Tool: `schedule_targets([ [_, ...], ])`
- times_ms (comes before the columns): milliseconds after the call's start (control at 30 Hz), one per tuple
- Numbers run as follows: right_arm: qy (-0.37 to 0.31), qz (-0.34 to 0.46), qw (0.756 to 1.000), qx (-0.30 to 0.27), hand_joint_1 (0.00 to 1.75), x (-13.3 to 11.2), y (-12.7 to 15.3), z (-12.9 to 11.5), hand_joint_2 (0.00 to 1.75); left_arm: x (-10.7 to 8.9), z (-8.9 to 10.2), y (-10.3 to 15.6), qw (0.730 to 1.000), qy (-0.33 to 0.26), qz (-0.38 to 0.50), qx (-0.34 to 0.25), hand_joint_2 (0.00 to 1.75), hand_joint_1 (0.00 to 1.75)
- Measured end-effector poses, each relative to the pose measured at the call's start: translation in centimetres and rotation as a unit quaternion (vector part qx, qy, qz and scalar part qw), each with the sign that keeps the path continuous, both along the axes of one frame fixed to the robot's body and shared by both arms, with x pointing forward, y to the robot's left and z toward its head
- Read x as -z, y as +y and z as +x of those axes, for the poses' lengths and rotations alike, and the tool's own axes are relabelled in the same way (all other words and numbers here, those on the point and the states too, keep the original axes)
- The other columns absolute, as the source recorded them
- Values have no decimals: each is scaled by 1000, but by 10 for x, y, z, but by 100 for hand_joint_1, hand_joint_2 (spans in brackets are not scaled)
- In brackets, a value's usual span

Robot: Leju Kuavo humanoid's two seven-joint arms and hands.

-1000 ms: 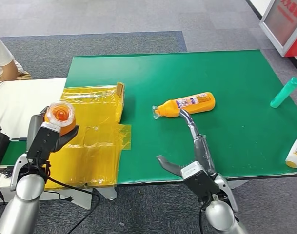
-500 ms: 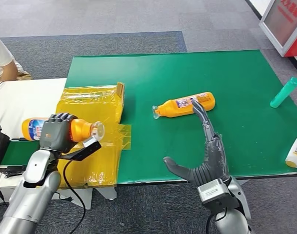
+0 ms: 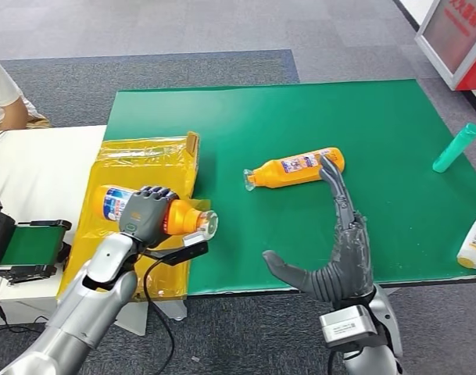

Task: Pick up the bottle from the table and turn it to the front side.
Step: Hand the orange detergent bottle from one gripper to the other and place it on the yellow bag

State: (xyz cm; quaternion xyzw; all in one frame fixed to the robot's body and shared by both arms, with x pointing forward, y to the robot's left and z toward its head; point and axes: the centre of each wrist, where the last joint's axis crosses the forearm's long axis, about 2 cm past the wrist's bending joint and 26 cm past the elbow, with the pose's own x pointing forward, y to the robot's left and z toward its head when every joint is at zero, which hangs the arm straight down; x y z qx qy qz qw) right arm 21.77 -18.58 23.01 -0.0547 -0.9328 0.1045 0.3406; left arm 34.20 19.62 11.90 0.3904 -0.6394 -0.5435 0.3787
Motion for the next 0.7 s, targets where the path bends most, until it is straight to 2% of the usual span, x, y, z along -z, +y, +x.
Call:
schedule_targets([
  [33,0,0,1000,0,0,0,0,0,175,1,0,-1,1000,2,0,1,175,3],
  [67,0,1,1000,0,0,0,0,0,175,2,-1,-2,1000,3,1,2,175,0],
  [700,15,5,1000,8,0,6,-6,-9,175,8,-4,-10,1000,26,-2,-1,175,0],
])
